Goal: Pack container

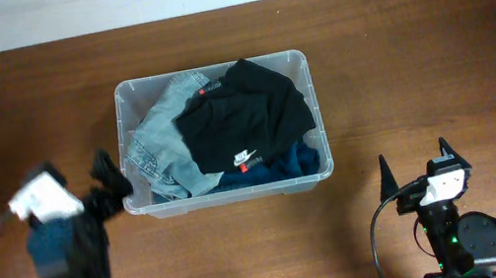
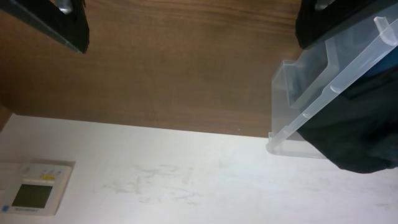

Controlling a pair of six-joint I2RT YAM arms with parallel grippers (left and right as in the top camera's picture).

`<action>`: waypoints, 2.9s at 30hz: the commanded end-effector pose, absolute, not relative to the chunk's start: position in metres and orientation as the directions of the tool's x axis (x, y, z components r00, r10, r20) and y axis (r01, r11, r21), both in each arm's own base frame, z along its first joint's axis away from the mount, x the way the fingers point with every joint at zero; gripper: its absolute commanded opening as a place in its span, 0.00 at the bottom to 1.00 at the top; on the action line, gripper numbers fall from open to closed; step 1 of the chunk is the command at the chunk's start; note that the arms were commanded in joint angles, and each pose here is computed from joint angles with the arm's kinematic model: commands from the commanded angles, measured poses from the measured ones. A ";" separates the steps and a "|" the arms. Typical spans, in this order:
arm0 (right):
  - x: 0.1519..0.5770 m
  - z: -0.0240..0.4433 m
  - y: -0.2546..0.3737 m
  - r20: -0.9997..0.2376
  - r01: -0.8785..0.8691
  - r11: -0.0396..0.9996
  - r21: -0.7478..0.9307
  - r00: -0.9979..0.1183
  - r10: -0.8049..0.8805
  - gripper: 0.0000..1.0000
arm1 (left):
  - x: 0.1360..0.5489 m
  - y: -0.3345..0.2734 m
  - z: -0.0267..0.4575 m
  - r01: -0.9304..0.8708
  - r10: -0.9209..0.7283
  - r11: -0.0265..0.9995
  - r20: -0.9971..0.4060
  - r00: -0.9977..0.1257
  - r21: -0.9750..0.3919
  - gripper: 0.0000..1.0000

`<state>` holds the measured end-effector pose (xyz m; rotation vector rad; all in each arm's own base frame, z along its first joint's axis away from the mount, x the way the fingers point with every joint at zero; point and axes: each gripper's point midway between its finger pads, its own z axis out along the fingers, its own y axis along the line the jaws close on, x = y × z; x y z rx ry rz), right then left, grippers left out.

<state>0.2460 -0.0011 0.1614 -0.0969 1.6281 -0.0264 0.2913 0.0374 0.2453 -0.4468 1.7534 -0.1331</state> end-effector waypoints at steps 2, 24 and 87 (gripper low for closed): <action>0.246 0.160 -0.004 -0.995 -0.032 0.996 -0.080 -0.060 -0.082 0.99 | 0.269 0.024 0.225 -0.142 -0.345 0.934 -0.930 -0.129 -0.327 0.99; 0.246 0.160 -0.004 -0.995 -0.032 0.996 -0.080 -0.060 -0.082 0.98 | 0.244 0.000 0.201 0.046 -0.103 0.994 -0.991 0.082 -0.100 0.99; 0.246 0.160 -0.004 -0.995 -0.032 0.996 -0.080 -0.060 -0.082 0.98 | 0.246 -0.010 0.159 0.067 -0.053 0.996 -0.996 -0.073 -0.058 0.99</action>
